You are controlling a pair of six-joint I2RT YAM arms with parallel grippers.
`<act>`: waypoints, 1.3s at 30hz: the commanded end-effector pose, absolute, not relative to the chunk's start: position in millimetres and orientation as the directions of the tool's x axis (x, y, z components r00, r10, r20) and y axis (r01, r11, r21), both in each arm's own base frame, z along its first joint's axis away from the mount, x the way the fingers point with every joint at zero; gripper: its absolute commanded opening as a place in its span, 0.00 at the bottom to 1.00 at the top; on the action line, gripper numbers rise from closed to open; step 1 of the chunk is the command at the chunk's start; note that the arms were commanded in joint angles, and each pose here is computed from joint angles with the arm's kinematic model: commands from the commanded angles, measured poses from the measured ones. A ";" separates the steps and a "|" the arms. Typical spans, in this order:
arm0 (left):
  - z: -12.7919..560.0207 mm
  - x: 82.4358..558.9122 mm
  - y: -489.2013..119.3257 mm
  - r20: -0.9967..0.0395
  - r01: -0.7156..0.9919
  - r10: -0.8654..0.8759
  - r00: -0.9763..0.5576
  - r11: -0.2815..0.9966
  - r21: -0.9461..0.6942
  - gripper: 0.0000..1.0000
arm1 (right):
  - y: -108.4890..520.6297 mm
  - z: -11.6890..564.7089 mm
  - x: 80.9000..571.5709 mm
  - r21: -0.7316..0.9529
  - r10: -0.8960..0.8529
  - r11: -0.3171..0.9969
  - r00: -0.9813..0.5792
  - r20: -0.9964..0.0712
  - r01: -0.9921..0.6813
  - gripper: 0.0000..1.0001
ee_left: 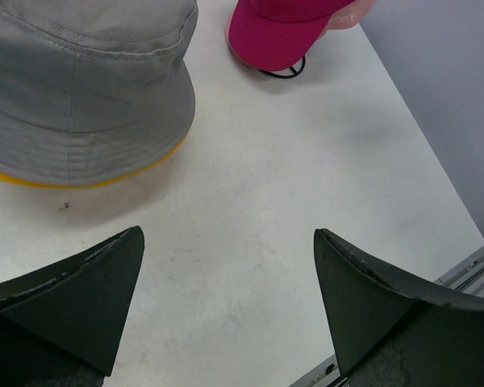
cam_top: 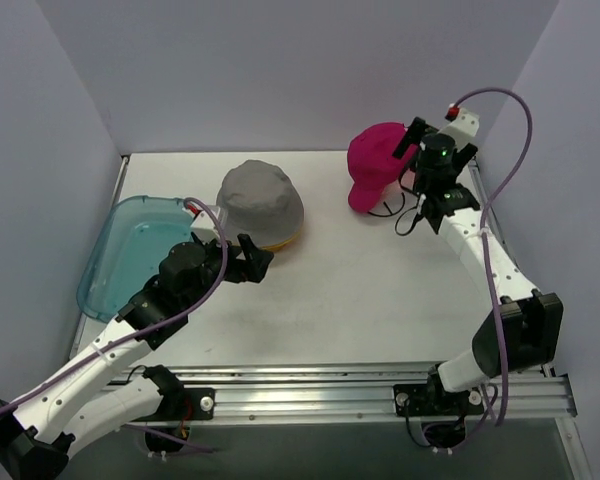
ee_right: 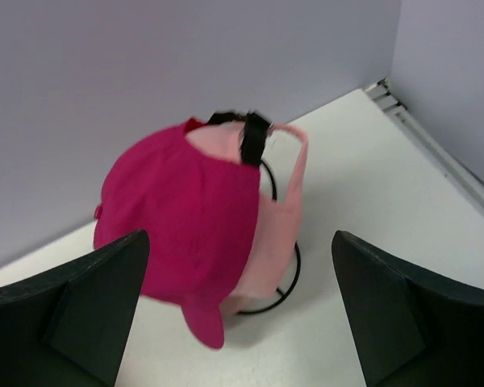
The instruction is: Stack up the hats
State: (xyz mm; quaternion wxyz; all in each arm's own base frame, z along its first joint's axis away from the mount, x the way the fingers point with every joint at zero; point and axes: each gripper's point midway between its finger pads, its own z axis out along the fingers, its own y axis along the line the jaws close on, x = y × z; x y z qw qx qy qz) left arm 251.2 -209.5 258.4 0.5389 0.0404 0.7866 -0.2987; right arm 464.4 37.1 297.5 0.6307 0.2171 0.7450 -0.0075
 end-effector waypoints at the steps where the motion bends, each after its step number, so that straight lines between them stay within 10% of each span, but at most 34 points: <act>1: 281.3 256.1 -214.1 -0.893 0.420 -0.278 -0.354 0.806 -0.418 0.95 | 7.2 319.1 487.7 0.308 0.346 0.880 -0.042 -0.937 0.361 0.91; 21: 284.9 254.3 -210.3 -0.904 0.414 -0.264 -0.335 0.821 -0.393 0.95 | 23.0 331.4 601.4 0.239 0.248 0.967 -0.109 -0.963 0.081 0.90; 39: 286.8 253.9 -207.5 -0.911 0.404 -0.259 -0.322 0.832 -0.379 0.95 | 42.3 236.6 590.5 0.177 0.214 0.976 -0.401 -0.891 0.126 0.90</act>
